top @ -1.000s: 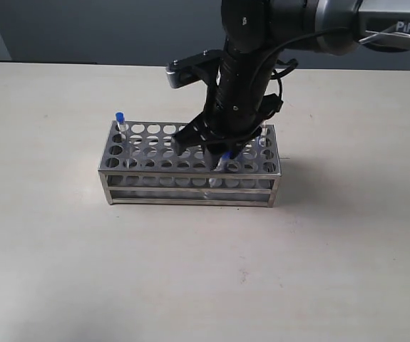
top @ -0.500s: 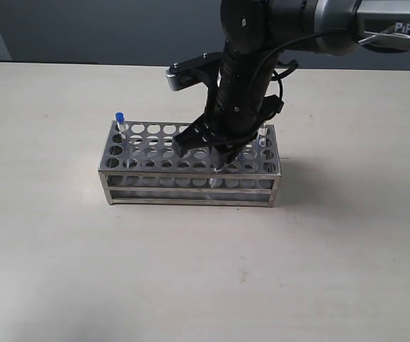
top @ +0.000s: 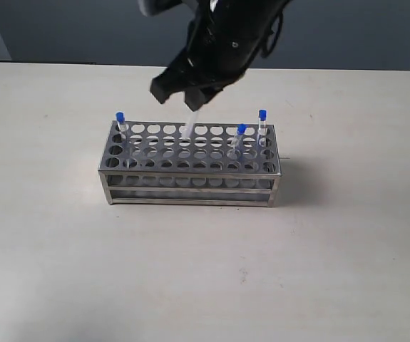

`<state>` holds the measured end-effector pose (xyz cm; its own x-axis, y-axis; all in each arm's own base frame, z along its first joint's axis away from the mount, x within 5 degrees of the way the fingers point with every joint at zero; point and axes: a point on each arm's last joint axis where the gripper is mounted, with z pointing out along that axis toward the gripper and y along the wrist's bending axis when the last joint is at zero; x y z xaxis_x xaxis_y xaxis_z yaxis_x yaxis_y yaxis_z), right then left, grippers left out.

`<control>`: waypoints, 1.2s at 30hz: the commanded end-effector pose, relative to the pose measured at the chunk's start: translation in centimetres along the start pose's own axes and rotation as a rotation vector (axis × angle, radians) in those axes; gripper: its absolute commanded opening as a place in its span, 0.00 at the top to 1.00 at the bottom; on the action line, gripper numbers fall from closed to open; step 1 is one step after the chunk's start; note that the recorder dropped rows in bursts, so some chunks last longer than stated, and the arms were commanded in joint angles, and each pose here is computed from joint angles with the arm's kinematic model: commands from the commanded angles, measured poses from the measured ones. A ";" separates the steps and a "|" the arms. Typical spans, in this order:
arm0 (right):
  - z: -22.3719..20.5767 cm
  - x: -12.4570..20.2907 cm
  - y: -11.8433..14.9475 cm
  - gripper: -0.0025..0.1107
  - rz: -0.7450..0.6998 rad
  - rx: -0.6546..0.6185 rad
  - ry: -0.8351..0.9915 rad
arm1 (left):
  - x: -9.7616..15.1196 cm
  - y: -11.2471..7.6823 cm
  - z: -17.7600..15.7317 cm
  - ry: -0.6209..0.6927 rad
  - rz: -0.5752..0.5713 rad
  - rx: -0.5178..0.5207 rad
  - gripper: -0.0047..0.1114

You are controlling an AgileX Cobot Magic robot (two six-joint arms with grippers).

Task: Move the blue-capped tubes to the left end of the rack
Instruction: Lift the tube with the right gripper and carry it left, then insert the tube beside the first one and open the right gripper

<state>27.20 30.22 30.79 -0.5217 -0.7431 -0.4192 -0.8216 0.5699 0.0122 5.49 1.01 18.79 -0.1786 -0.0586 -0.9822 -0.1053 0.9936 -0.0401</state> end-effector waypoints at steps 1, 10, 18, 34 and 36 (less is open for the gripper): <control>0.1 -3.0 0.7 0.99 -0.075 -0.031 -0.053 | -0.2 -0.1 -0.1 -0.012 -0.002 0.009 0.95; 4.9 -7.1 1.1 0.99 -0.116 -0.159 -0.066 | -0.2 -0.1 -0.1 -0.012 -0.002 0.009 0.95; 6.8 -7.4 0.9 0.99 -0.115 -0.158 -0.052 | -0.2 -0.1 -0.1 -0.012 -0.002 0.009 0.95; 10.0 -6.9 0.9 0.99 -0.102 -0.178 0.007 | -0.2 -0.1 -0.1 -0.012 -0.002 0.009 0.95; 10.4 -6.8 0.9 0.99 -0.099 -0.182 0.014 | -0.2 -0.1 -0.1 -0.012 -0.002 0.009 0.95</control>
<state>32.29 39.34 24.48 -0.4403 -0.7951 -0.4170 -0.8950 0.4258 0.1332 5.49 1.01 18.79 -0.1786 -0.0586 -0.9822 -0.1053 0.9936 -0.0401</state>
